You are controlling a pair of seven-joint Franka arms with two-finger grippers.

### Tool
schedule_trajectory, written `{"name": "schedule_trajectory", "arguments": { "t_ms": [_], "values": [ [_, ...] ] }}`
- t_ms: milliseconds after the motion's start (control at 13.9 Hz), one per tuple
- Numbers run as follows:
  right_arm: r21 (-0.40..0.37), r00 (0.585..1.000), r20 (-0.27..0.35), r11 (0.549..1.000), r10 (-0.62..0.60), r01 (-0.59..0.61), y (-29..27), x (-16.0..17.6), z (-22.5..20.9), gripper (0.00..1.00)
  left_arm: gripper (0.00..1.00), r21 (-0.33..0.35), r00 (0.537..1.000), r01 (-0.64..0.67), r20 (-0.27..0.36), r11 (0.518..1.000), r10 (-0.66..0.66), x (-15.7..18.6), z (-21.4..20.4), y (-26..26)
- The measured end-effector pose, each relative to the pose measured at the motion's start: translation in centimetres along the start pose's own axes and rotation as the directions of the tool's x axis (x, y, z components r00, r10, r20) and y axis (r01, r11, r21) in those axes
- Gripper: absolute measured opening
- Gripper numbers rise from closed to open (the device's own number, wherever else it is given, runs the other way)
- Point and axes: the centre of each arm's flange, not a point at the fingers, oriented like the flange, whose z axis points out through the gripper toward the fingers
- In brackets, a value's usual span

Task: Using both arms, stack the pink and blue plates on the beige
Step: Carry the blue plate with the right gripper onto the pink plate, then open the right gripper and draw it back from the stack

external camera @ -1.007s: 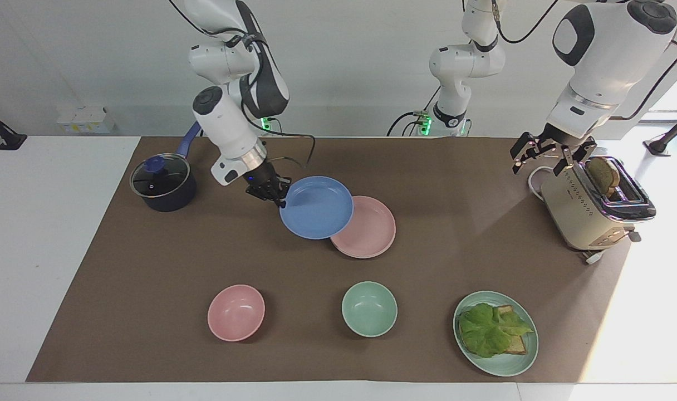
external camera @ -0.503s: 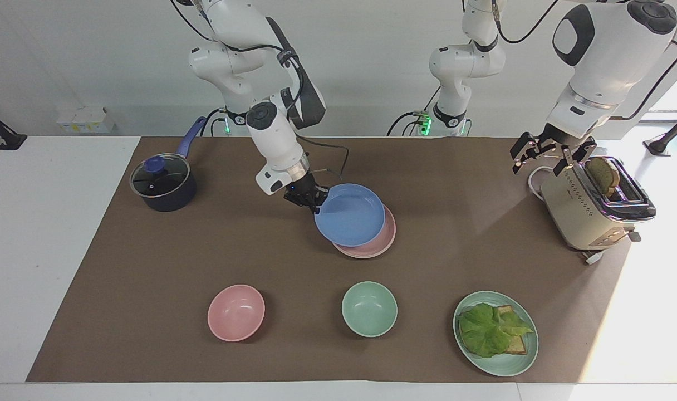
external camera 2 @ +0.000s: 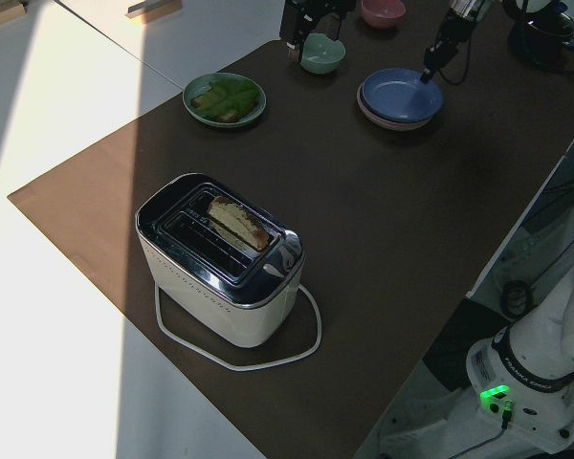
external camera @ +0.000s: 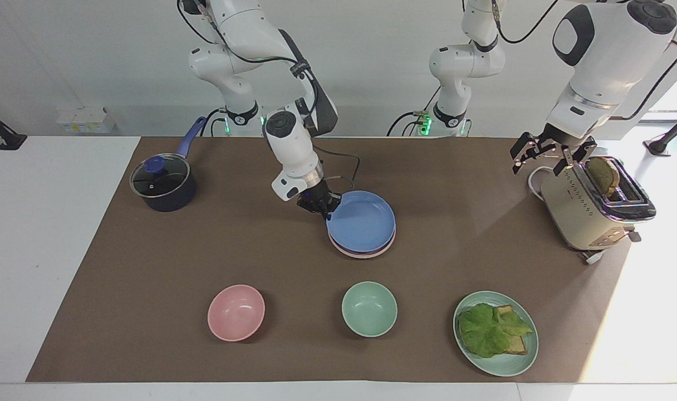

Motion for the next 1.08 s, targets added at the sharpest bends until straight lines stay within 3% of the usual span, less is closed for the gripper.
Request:
{"name": "schedule_trajectory", "arguments": {
  "t_ms": [144,503,719,1078],
  "values": [
    [0.001,1.0,-0.001,1.0,0.001,-0.001,0.0,0.0,-0.1,0.1,1.0,0.0,1.0,0.0,0.0,1.0,0.0,0.0,0.0,0.0],
    [-0.028,0.998,-0.042,0.999,-0.042,0.041,-0.2,1.0,-1.5,0.66,1.0,0.0,1.0,0.0,0.0,1.0,0.0,0.0,0.0,0.0],
    [-0.041,0.999,-0.051,0.999,-0.001,-0.001,2.1,3.0,-7.3,0.99,1.0,0.0,1.0,0.0,0.0,1.0,0.0,0.0,0.0,0.0],
    [-0.139,0.995,-0.093,0.989,0.041,-0.054,14.1,6.0,-20.2,1.0,1.0,0.0,1.0,0.0,0.0,1.0,0.0,0.0,0.0,0.0]
  ]
}}
